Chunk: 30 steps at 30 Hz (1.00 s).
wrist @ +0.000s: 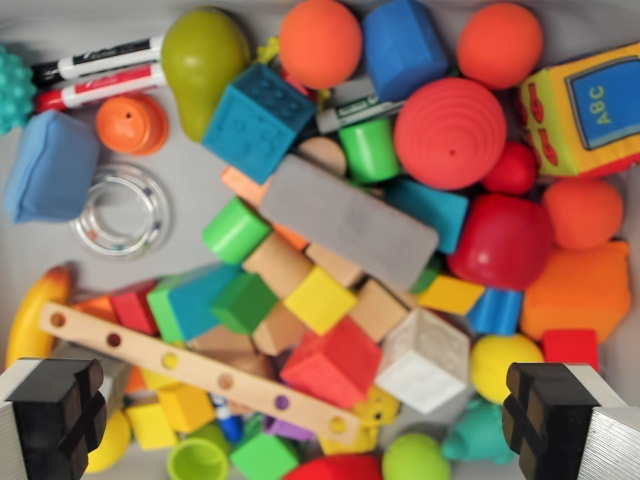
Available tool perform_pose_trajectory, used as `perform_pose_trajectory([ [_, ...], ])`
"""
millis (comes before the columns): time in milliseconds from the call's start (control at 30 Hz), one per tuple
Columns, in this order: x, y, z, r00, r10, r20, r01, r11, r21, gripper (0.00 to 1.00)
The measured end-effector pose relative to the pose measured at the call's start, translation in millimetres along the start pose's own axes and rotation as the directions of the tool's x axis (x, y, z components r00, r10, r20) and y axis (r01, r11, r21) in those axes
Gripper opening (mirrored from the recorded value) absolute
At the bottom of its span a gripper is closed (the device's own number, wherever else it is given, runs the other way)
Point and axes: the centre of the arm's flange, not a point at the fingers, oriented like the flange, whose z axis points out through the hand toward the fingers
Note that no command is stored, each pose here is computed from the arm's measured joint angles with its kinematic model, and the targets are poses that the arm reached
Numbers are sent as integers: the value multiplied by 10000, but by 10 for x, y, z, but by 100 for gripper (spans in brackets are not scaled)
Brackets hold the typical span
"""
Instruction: Pick an object from the bin
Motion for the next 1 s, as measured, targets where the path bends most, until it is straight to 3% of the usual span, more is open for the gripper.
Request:
perform_pose_trajectory([
  [333,-109,-110,127,10000,-24,30,24,10000,-35,100],
  [1000,-409,-422,493,9999,-97,90,99,9998,-182,100],
])
